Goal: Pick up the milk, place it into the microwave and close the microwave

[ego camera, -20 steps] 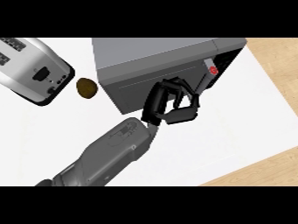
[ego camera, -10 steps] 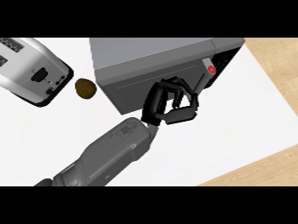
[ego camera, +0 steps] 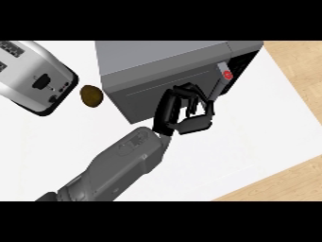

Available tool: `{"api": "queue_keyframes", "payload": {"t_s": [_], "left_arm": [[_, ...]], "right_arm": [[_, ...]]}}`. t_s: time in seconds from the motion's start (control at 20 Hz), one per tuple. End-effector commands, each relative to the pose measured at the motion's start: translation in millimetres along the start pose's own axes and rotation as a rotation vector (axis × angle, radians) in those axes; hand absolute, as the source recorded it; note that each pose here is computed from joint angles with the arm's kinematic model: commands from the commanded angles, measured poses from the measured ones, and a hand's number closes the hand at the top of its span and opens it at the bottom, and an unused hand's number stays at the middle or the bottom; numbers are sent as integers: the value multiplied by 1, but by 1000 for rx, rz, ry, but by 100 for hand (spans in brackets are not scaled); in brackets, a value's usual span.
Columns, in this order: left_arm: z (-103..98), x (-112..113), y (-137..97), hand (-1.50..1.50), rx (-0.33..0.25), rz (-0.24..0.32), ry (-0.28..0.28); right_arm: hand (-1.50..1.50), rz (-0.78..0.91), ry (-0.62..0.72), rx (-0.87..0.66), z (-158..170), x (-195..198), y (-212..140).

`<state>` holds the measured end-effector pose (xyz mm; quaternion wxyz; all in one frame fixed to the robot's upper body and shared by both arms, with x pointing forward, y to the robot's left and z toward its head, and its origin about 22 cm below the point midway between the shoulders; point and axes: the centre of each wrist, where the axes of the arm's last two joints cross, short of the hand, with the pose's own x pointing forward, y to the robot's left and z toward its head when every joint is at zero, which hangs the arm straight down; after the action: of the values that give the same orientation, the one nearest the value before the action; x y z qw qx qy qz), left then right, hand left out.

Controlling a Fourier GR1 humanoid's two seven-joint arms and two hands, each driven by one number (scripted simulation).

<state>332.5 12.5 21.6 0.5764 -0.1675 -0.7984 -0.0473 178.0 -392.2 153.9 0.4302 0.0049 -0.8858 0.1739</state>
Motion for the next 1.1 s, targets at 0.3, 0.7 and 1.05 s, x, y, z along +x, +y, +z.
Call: {"api": "queue_keyframes", "payload": {"t_s": [0.3, 0.7, 1.05], "left_arm": [[-24, 8, 3, 150, 22, -24, -20], [-28, 12, -1, 150, 17, -5, -32], [-27, 8, 1, 150, 6, -16, -26]], "right_arm": [[-150, 98, 12, 19, -11, 10, -28], [-150, 45, 12, 2, -12, 1, -42], [-150, -1, 3, -13, -16, -2, -55]]}}
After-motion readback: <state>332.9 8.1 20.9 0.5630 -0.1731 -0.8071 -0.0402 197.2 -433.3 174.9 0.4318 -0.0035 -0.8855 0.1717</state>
